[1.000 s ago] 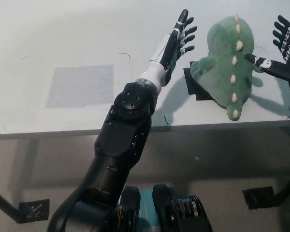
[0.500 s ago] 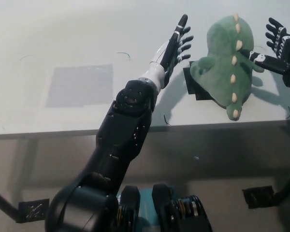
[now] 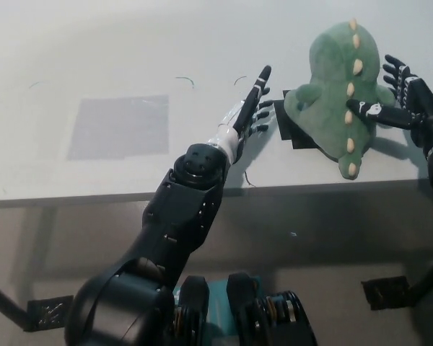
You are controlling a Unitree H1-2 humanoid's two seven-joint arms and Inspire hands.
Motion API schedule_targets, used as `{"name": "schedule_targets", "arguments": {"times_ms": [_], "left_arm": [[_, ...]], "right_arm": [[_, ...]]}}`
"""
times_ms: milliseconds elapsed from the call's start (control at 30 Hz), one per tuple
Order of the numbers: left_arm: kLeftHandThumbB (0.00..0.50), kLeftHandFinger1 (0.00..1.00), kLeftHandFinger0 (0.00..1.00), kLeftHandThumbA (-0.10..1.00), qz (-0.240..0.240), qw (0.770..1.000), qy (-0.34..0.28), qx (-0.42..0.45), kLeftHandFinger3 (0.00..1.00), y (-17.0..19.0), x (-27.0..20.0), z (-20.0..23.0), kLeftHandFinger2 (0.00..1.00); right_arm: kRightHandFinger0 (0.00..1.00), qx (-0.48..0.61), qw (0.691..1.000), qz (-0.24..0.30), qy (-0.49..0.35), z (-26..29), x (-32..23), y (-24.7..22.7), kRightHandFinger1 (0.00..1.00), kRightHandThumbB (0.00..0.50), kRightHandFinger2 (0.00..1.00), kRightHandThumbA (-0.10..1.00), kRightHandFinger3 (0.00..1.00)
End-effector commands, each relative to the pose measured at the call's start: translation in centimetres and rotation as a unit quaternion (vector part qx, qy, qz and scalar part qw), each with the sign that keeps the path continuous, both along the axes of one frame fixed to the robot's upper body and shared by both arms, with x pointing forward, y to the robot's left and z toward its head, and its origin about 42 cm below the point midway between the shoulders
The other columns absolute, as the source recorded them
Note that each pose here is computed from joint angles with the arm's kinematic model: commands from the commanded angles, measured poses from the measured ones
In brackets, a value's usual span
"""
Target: Use both hands to pick up a dinasour on the right side and move it to the left side
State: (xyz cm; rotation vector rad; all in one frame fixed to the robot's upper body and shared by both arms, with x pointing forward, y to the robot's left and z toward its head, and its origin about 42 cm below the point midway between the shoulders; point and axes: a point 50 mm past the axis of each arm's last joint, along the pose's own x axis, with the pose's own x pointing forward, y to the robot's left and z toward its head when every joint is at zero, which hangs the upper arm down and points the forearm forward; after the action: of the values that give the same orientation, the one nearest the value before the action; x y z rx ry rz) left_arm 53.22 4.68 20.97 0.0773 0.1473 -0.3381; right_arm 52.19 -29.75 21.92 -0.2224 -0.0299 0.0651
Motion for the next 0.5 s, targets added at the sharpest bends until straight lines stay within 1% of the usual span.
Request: {"name": "schedule_targets", "arguments": {"times_ms": [0,33,67,100,133,200,233,300,367,400,467], "left_arm": [[0.361,1.0,1.0,1.0,0.001,0.999,-0.038,0.002,1.0,-0.9,0.5,2.1,1.0],[0.376,1.0,1.0,1.0,0.0,0.999,-0.036,0.003,1.0,-1.0,0.4,1.8,1.0],[0.377,1.0,1.0,1.0,0.0,0.999,-0.036,0.003,1.0,-1.0,0.4,1.8,1.0],[0.387,1.0,1.0,1.0,-0.001,0.999,-0.036,0.004,1.0,-1.0,0.3,1.5,1.0],[0.408,1.0,1.0,1.0,-0.001,0.999,-0.034,0.003,1.0,-1.0,0.2,1.2,1.0],[0.408,1.0,1.0,1.0,-0.002,0.999,-0.035,0.003,1.0,-1.0,0.2,1.2,1.0],[0.411,1.0,1.0,1.0,-0.004,0.999,-0.032,0.005,1.0,-1.1,0.0,0.9,1.0],[0.407,1.0,1.0,1.0,-0.005,0.999,-0.031,0.007,1.0,-1.3,0.0,0.8,1.0],[0.415,1.0,1.0,1.0,-0.004,1.0,-0.03,0.005,1.0,-1.3,-0.2,0.6,1.0],[0.409,1.0,1.0,1.0,-0.009,1.0,-0.025,-0.001,1.0,-1.6,-0.3,0.4,1.0],[0.413,1.0,1.0,1.0,-0.011,1.0,-0.022,0.0,1.0,-2.0,-0.5,0.1,1.0]], "right_arm": [[1.0,-0.019,0.998,0.007,-0.059,3.7,1.4,0.3,1.0,0.152,1.0,1.0,1.0],[1.0,-0.022,0.998,0.005,-0.058,3.4,1.3,0.2,1.0,0.158,1.0,1.0,1.0],[1.0,-0.022,0.998,0.005,-0.058,3.3,1.3,0.2,1.0,0.159,1.0,1.0,1.0],[1.0,-0.024,0.998,0.004,-0.059,3.0,1.3,0.1,1.0,0.17,1.0,1.0,1.0],[1.0,-0.023,0.998,0.001,-0.06,3.0,1.2,0.2,1.0,0.189,1.0,1.0,1.0],[1.0,-0.022,0.998,0.001,-0.061,3.2,1.3,0.3,1.0,0.202,1.0,1.0,1.0],[1.0,-0.019,0.998,0.001,-0.062,3.4,1.3,0.5,1.0,0.19,1.0,1.0,1.0],[1.0,-0.012,0.998,0.003,-0.069,3.7,1.5,0.9,1.0,0.183,1.0,1.0,1.0],[1.0,-0.008,0.998,0.005,-0.069,3.5,1.6,1.2,1.0,0.197,1.0,1.0,1.0],[1.0,-0.008,0.998,0.004,-0.068,3.4,1.7,1.4,1.0,0.186,1.0,1.0,1.0],[1.0,-0.005,0.998,0.003,-0.066,3.1,1.6,1.7,1.0,0.191,1.0,1.0,1.0]]}}
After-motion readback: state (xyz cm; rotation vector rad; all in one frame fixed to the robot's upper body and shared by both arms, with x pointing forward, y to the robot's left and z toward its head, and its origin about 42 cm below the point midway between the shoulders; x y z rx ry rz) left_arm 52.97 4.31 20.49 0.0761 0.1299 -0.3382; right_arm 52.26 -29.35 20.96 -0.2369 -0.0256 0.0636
